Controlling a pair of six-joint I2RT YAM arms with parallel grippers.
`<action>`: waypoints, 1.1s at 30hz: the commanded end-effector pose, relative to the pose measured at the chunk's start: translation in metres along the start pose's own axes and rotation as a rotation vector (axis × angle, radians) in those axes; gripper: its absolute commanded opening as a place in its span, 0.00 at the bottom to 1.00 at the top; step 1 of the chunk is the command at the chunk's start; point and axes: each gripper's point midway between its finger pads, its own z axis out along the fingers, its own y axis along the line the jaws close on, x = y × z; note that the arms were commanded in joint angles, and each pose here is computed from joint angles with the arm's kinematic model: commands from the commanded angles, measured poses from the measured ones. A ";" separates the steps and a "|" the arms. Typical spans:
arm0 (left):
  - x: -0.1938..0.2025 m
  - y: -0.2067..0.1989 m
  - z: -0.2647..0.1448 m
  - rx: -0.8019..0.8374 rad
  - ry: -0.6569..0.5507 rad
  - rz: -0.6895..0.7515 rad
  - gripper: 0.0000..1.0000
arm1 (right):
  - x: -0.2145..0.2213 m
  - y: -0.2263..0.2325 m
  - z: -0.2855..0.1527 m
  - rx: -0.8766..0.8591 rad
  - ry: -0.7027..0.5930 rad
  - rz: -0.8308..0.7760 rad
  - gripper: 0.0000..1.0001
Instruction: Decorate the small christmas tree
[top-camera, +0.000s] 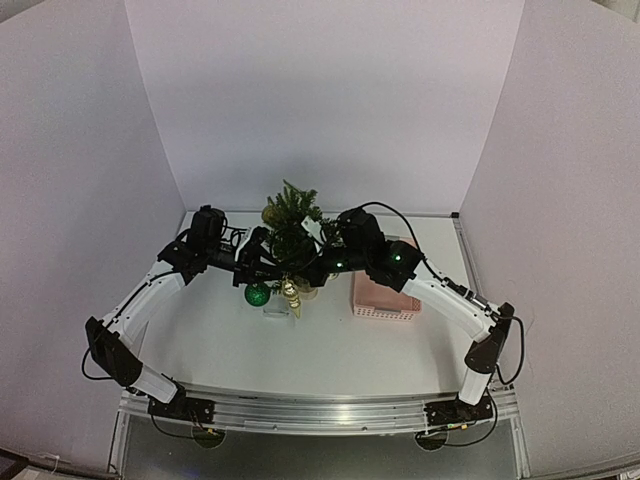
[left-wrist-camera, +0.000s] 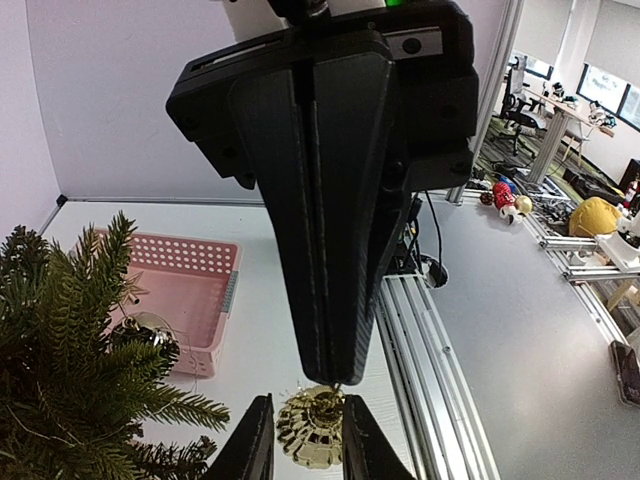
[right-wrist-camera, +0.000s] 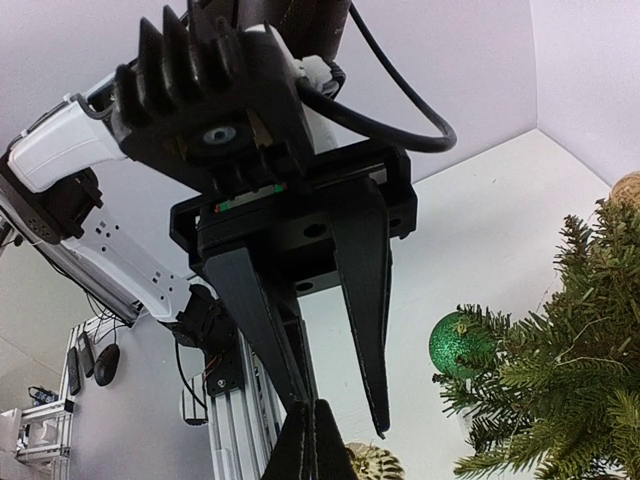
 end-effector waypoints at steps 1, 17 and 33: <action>-0.012 -0.005 -0.003 -0.009 -0.019 0.036 0.23 | -0.016 0.007 -0.005 -0.029 -0.045 -0.031 0.00; -0.014 -0.004 -0.003 -0.021 -0.028 0.018 0.06 | -0.019 0.008 -0.006 -0.031 -0.051 -0.040 0.00; 0.001 0.007 0.003 -0.088 0.019 -0.054 0.00 | 0.004 -0.019 -0.021 0.091 -0.024 0.008 0.00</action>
